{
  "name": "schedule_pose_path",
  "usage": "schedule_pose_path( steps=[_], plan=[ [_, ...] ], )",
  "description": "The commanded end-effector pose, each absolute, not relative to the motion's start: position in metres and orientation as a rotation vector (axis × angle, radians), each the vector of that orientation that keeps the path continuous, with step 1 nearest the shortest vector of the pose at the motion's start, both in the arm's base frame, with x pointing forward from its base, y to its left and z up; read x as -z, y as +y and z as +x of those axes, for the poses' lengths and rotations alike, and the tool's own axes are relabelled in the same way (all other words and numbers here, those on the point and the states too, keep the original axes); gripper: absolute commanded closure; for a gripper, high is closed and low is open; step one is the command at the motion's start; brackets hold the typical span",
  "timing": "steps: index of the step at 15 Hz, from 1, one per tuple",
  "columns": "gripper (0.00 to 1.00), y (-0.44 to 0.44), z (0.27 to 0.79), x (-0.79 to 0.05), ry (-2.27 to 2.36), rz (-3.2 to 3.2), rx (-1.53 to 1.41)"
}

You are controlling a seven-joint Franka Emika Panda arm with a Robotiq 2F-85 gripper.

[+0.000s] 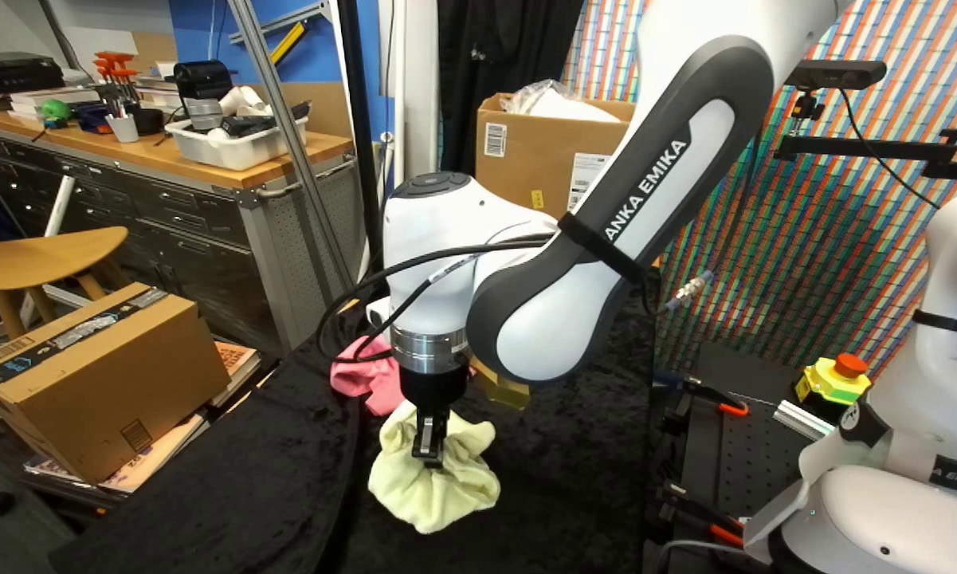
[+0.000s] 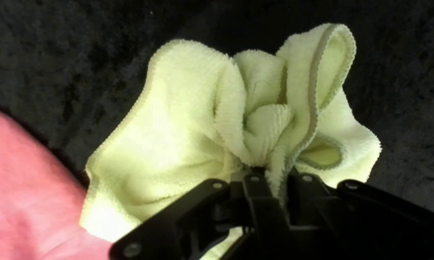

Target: Put all the object in the right back

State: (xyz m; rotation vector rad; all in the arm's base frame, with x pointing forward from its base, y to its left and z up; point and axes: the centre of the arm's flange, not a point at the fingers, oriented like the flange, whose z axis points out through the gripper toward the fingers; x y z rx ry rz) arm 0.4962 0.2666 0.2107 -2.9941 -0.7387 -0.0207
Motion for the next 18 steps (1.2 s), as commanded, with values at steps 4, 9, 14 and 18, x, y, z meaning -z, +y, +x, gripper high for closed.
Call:
schedule_pose_path(
  steps=[4, 9, 14, 18],
  plan=[
    [0.97, 0.248, 0.491, -0.242, -0.718, -2.989, 0.1],
    [0.97, 0.232, 0.493, -0.273, -0.668, -2.999, 0.176],
    [0.97, 0.209, 0.51, -0.32, -0.574, -2.998, 0.273],
    [0.97, 0.176, 0.538, -0.362, -0.488, -3.02, 0.367]
  ],
)
